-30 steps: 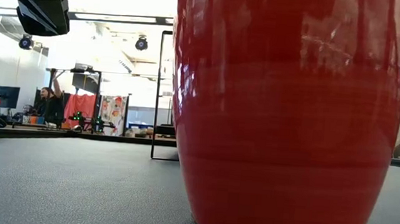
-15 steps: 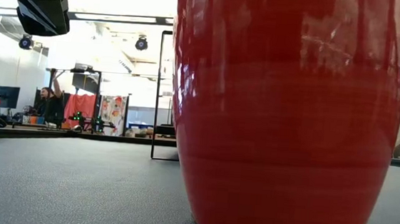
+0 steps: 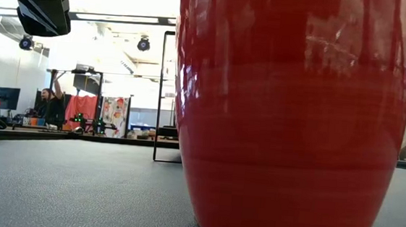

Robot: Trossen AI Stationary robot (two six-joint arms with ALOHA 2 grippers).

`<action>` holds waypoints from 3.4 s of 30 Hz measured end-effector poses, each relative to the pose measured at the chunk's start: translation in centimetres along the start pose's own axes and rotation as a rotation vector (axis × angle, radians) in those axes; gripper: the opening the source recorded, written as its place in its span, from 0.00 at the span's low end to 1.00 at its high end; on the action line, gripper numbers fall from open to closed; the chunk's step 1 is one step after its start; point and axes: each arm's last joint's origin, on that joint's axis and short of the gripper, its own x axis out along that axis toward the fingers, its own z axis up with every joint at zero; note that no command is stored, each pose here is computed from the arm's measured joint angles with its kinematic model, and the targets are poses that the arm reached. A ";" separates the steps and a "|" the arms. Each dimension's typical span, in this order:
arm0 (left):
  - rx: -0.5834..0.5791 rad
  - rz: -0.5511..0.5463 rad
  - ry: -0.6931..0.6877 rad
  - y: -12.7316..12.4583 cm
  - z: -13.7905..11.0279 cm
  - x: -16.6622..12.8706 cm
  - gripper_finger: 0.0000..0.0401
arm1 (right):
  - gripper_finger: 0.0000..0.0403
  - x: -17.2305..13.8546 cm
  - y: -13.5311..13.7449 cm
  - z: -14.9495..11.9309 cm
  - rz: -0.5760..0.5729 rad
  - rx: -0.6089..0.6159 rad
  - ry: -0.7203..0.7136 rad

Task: Place coffee mugs
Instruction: Put the green mug on the shelf, then put the red mug on the shelf

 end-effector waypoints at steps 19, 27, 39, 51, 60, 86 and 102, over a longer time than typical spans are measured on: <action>0.000 0.003 -0.003 0.0 0.0 0.0 0.07 | 0.11 0.0 0.0 0.0 -0.001 -0.010 0.000; 0.000 0.002 -0.003 0.0 0.0 0.0 0.07 | 0.22 -0.1 0.0 0.0 0.000 -0.009 -0.001; 0.000 0.002 -0.003 0.0 0.0 0.0 0.07 | 0.22 -1.7 -0.1 0.1 0.030 0.006 -0.034; -0.018 0.000 -0.006 0.0 0.0 0.0 0.07 | 0.20 -3.8 -1.3 -0.6 -0.020 0.012 -0.056; -0.064 -0.067 -0.060 -0.7 0.6 0.0 0.07 | 0.18 -5.6 -1.6 -1.6 0.016 0.106 -0.089; -0.082 -0.212 -0.062 -7.3 1.2 5.3 0.07 | 0.18 -7.0 4.4 -8.7 0.104 0.074 -0.065; -0.022 0.003 0.060 -14.5 3.4 10.2 0.07 | 0.17 -7.7 6.3 -12.3 0.116 -0.008 -0.095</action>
